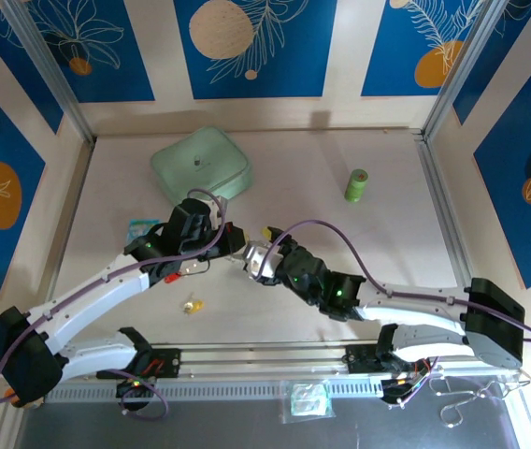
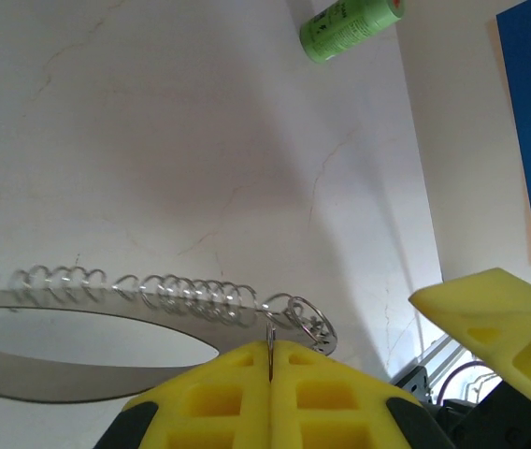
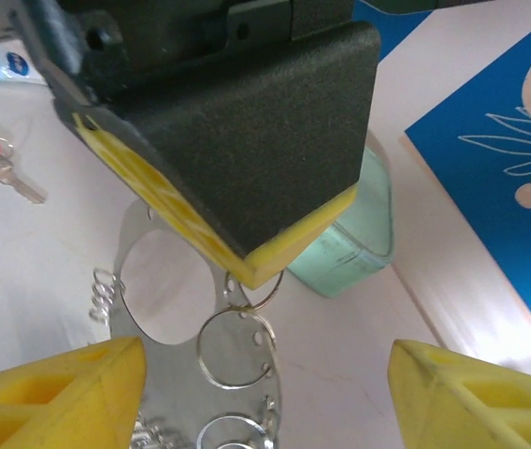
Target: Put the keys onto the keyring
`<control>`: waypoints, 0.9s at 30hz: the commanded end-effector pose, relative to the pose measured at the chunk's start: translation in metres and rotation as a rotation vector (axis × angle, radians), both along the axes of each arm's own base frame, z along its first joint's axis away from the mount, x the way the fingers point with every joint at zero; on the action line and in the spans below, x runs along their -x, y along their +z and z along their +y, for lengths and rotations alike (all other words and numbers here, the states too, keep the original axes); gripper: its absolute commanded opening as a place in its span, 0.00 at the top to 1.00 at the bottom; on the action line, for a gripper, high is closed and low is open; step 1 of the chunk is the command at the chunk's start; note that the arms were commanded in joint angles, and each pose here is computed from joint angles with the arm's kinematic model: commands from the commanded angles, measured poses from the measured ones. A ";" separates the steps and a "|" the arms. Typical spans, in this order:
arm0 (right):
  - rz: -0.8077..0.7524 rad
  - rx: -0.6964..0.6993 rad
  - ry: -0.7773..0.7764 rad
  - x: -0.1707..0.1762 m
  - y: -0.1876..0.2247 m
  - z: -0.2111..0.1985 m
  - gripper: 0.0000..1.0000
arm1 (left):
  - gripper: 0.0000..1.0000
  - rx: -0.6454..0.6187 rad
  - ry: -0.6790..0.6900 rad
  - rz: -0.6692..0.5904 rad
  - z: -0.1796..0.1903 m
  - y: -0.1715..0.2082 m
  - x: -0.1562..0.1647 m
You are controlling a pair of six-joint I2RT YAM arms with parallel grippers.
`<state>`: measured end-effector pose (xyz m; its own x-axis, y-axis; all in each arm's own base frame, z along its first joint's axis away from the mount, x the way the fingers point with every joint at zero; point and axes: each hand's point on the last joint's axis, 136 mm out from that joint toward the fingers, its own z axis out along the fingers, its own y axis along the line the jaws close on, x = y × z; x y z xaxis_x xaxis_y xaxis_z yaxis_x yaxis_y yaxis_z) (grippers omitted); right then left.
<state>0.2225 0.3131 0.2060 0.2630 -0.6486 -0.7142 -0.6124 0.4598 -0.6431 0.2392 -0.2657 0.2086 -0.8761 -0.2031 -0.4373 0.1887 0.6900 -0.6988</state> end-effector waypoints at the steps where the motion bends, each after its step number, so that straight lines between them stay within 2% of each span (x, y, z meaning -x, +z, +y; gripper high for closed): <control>1: -0.074 -0.008 -0.022 -0.011 0.015 0.000 0.30 | 1.00 0.039 -0.020 -0.005 -0.007 0.014 0.003; 9: -0.067 -0.032 -0.040 -0.022 0.016 -0.005 0.30 | 1.00 0.033 -0.040 0.002 -0.008 0.003 0.006; 16: -0.095 -0.147 -0.055 -0.016 0.045 -0.020 0.30 | 1.00 0.005 -0.038 0.010 -0.005 -0.004 0.007; 20: -0.094 -0.173 -0.166 -0.023 0.052 -0.047 0.31 | 1.00 0.000 -0.045 -0.001 -0.005 -0.003 0.006; 23: -0.024 -0.211 -0.254 -0.028 0.049 -0.068 0.32 | 1.00 -0.019 -0.056 -0.028 -0.004 -0.001 0.006; 27: 0.175 -0.275 -0.251 -0.017 0.035 -0.077 0.37 | 1.00 -0.106 -0.087 -0.141 0.004 0.002 0.003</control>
<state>0.2447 0.2463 0.2501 0.1244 -0.5264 -0.8411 -0.5043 0.6964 -0.5105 0.2375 -0.2649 0.2037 -0.8653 -0.1454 -0.4797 0.2463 0.7101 -0.6596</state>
